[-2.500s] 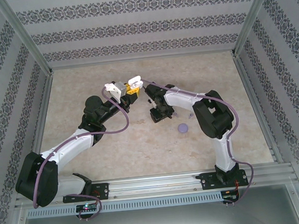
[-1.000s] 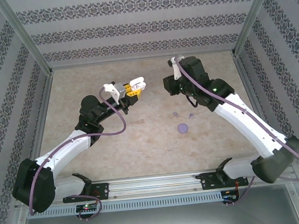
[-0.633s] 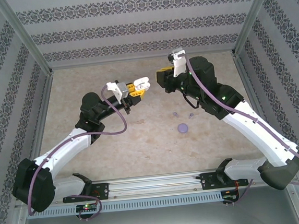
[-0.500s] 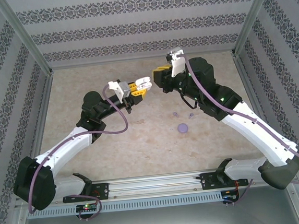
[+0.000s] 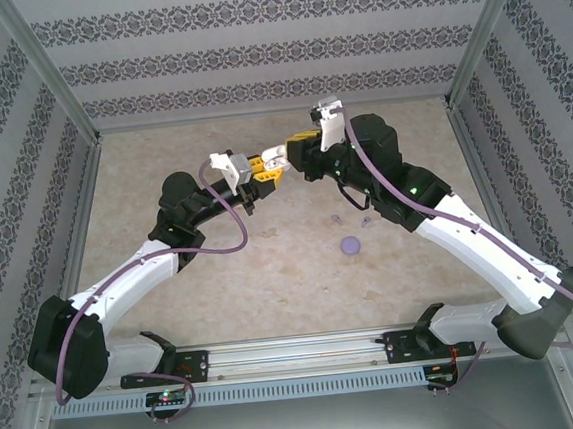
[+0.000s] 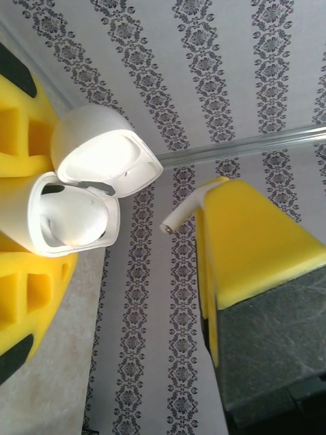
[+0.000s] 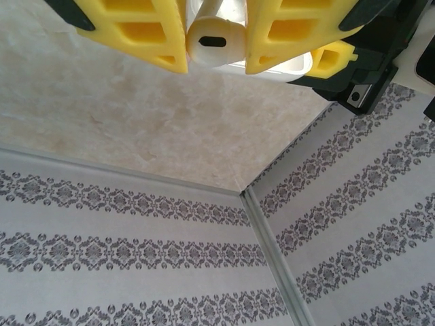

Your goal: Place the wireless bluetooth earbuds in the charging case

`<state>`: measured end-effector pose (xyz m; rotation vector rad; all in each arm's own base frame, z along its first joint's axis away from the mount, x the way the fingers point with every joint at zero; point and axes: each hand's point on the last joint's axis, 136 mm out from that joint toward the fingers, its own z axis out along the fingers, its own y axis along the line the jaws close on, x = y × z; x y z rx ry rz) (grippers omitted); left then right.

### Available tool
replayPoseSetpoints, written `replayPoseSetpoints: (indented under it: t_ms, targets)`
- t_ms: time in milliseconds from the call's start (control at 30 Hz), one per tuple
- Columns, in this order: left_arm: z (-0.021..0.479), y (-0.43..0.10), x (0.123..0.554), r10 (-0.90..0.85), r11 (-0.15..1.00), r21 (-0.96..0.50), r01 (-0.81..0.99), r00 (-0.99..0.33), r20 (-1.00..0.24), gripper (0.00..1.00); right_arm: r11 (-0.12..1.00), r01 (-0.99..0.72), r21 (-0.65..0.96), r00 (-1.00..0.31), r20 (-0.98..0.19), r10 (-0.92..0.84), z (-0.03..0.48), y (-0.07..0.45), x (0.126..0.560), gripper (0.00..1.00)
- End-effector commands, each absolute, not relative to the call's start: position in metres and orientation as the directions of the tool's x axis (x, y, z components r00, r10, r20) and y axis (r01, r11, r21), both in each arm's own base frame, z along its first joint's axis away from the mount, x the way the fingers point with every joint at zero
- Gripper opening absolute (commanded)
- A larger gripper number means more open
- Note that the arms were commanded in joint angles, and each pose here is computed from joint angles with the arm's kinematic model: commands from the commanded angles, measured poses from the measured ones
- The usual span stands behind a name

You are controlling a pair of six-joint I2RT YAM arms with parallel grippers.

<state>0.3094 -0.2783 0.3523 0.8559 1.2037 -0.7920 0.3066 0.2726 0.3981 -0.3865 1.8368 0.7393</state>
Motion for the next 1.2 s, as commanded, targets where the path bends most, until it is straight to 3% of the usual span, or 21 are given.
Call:
replayPoseSetpoints:
  t_ms: [0,800,1167]
  targets:
    - [0.374,-0.282,0.303,-0.089,0.455,0.187,0.870,0.254,-0.963,0.00,0.731,-0.599,0.328,-0.386,-0.918,0.096,0.398,0.281,0.304,0.23]
    - [0.385,-0.279,0.296,-0.110,0.457,0.195,0.868,0.272,-0.956,0.00,0.764,-0.580,0.281,-0.413,-0.910,0.022,0.361,0.286,0.311,0.21]
    - [0.388,-0.275,0.299,-0.119,0.483,0.192,0.854,0.281,-0.952,0.00,0.737,-0.662,0.133,-0.354,-0.923,-0.150,0.342,0.312,0.290,0.21]
